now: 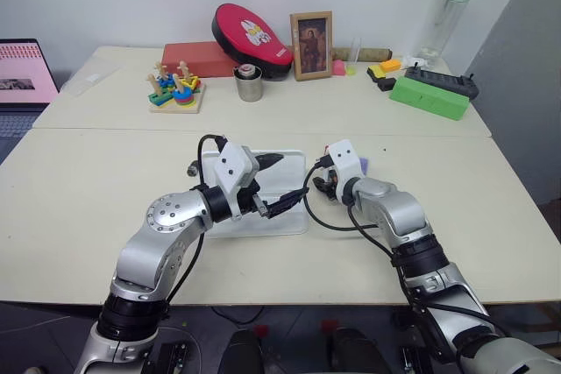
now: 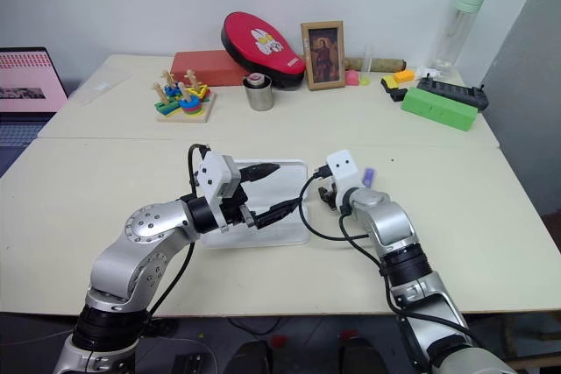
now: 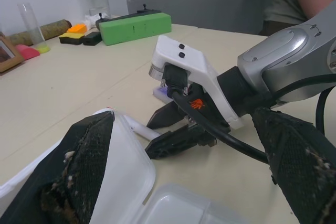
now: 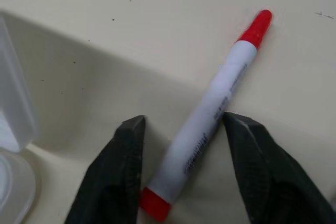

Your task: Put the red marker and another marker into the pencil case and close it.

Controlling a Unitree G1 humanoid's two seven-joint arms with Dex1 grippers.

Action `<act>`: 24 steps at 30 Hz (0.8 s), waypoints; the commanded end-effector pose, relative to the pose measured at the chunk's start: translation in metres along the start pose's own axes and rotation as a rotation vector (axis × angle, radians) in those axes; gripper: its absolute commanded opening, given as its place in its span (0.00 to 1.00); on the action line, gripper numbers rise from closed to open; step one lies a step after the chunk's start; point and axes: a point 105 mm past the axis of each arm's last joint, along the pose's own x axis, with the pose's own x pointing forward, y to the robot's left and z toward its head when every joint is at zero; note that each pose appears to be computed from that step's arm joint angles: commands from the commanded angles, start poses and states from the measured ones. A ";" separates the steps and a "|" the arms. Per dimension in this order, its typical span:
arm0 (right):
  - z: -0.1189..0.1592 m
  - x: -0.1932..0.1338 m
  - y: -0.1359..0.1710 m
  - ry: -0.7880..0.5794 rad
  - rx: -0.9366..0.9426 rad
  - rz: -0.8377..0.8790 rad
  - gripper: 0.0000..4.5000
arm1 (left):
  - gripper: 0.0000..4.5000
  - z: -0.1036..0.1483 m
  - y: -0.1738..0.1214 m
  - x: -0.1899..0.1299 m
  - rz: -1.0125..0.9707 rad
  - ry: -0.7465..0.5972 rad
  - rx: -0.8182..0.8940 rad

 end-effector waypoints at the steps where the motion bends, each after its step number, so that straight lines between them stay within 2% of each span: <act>1: -0.003 -0.003 -0.014 0.010 0.004 -0.059 0.27 | 1.00 0.011 -0.001 0.001 0.000 -0.032 0.055; 5: 0.002 -0.005 -0.018 -0.009 0.015 -0.074 0.08 | 1.00 0.011 -0.001 0.003 -0.002 -0.034 0.059; 9: 0.017 -0.012 -0.029 -0.066 0.022 -0.105 0.07 | 1.00 0.012 0.000 0.003 -0.001 -0.037 0.062; 13: 0.052 -0.030 -0.038 -0.189 0.034 -0.091 0.07 | 1.00 0.013 0.002 0.001 0.014 -0.040 0.059; 18: 0.109 -0.072 -0.037 -0.431 -0.059 0.084 0.07 | 1.00 0.014 0.006 -0.013 0.040 -0.036 0.032; 20: 0.119 -0.085 -0.031 -0.493 -0.103 0.154 0.07 | 1.00 0.014 0.007 -0.020 0.048 -0.030 0.023; 22: 0.126 -0.098 -0.015 -0.533 -0.189 0.267 0.07 | 1.00 0.011 0.006 -0.033 0.054 -0.019 0.012; 24: 0.132 -0.114 0.014 -0.569 -0.313 0.436 0.07 | 1.00 0.002 0.004 -0.061 0.081 0.018 -0.026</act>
